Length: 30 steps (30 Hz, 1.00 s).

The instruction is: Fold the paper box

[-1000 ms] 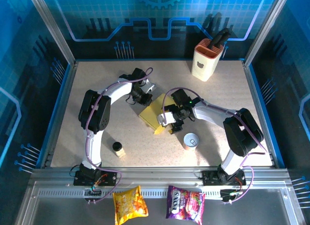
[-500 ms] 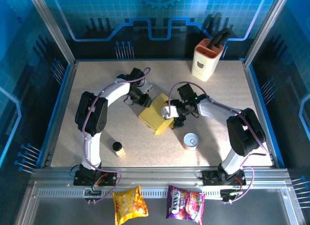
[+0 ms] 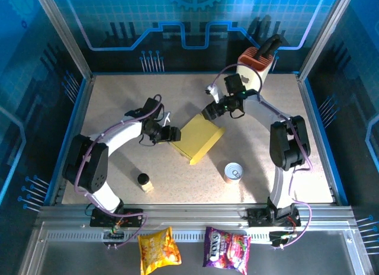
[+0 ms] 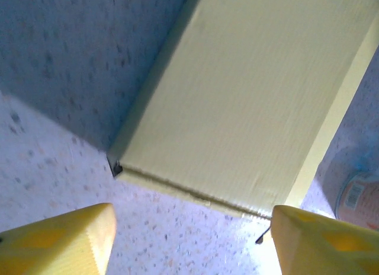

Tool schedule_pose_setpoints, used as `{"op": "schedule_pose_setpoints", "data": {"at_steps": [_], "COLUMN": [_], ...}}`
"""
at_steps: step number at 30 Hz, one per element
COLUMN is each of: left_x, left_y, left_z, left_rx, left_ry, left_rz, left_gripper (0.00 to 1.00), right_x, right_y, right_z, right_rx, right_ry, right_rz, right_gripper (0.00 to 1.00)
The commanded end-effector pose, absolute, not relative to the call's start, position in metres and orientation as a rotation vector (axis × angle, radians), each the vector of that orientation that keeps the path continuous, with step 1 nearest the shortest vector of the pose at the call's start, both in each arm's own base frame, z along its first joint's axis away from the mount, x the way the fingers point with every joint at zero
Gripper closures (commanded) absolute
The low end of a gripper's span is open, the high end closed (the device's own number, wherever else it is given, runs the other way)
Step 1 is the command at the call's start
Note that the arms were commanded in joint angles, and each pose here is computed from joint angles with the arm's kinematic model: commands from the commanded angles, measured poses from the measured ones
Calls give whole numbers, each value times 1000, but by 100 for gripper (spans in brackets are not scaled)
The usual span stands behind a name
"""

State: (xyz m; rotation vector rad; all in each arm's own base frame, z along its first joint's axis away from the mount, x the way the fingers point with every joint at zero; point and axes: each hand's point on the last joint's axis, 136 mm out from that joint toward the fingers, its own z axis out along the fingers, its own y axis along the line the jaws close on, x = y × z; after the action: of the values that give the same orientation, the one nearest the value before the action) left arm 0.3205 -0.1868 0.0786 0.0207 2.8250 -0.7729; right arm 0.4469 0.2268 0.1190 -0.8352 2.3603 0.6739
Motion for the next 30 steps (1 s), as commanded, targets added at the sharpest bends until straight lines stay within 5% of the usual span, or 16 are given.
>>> {"op": "schedule_pose_setpoints", "data": {"at_steps": [1, 9, 30], "left_x": [322, 323, 347], "left_y": [-200, -215, -199], "left_z": [92, 72, 66], "left_rx": [-146, -254, -195], "left_ry": [2722, 2671, 2708], "left_rz": [-968, -1151, -1002], "left_gripper": [25, 24, 32], "right_x": [438, 418, 359], "right_y": [216, 218, 226], "right_z": [101, 73, 67], "right_rx": [-475, -420, -439], "right_ry": [2595, 2696, 2840], "right_rz": [932, 1044, 1019], "right_gripper": [30, 32, 35]}}
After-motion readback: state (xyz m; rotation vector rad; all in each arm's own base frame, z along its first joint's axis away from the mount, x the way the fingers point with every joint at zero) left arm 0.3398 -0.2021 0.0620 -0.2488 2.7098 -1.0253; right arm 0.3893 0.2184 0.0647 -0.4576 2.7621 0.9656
